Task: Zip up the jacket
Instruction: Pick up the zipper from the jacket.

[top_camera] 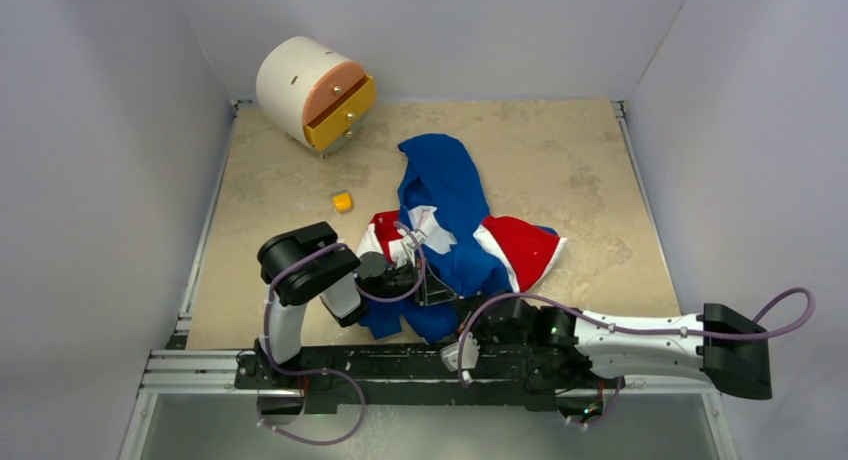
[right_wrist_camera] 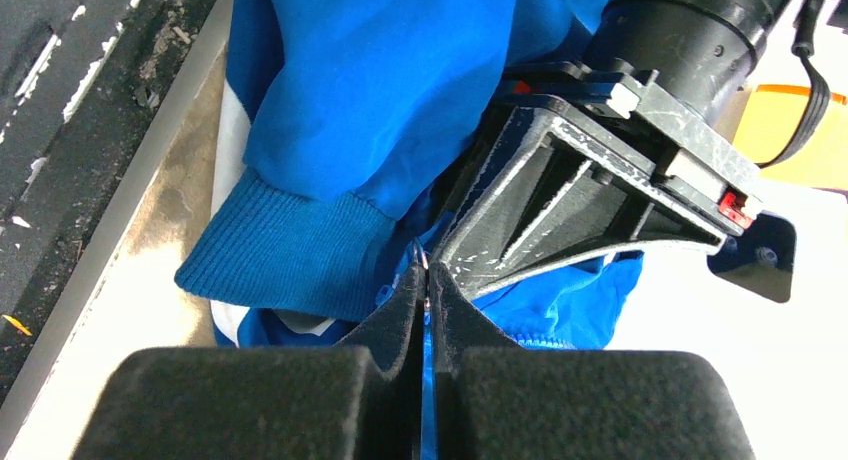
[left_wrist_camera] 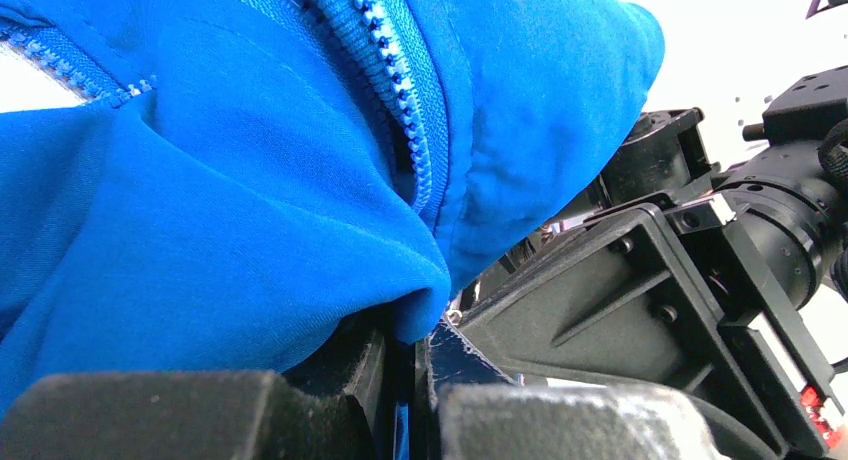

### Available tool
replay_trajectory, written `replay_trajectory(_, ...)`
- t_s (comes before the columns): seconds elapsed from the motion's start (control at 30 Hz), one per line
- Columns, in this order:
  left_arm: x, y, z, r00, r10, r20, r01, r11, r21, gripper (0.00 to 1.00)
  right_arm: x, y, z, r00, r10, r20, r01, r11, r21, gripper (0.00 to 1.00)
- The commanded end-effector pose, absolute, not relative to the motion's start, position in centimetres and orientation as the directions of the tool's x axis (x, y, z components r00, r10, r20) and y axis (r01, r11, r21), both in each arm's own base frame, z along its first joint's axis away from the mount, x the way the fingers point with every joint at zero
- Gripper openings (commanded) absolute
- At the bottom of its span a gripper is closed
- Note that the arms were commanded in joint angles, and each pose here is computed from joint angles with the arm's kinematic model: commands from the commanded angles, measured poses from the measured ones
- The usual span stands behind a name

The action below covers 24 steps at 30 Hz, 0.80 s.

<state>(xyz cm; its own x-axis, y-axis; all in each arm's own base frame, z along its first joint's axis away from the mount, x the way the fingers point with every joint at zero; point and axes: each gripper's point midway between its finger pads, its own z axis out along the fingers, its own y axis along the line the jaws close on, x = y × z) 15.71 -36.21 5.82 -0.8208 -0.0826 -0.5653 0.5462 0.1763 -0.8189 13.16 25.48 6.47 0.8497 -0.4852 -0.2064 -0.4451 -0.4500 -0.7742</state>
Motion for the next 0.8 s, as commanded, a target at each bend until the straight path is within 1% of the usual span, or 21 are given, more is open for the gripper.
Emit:
replay_trajectory(0.0, 14.8, -36.8, 9.8, -0.753, -0.137, -0.644, 0.648, 0.019, -0.762, 0.0, 13.9, 26.2, 9.0, 0.814, -0.513, -0.274, -0.48, -0.327, -0.814, 0.0)
replay_trajectory(0.17, 14.8, -36.7, 9.8, -0.756, -0.137, -0.64, 0.643, 0.02, -0.765, 0.0, 13.8, 26.1, 10.4, 0.751, -0.537, -0.383, -0.564, -0.221, -0.796, 0.0)
replay_trajectory(0.53, 14.8, -36.6, 9.8, -0.756, -0.138, -0.64, 0.644, 0.022, -0.765, 0.0, 14.2, 25.9, 11.2, 0.661, -0.571, -0.487, -0.642, -0.094, -0.761, 0.0)
replay_trajectory(0.67, 14.7, -36.6, 9.8, -0.757, -0.136, -0.639, 0.642, 0.023, -0.766, 0.0, 14.9, 25.6, 11.9, 0.593, -0.598, -0.539, -0.671, 0.004, -0.742, 0.0)
replay_trajectory(0.77, 14.7, -36.6, 9.8, -0.757, -0.136, -0.639, 0.643, 0.02, -0.766, 0.0, 15.7, 25.4, 12.5, 0.525, -0.612, -0.591, -0.687, 0.106, -0.719, 0.0)
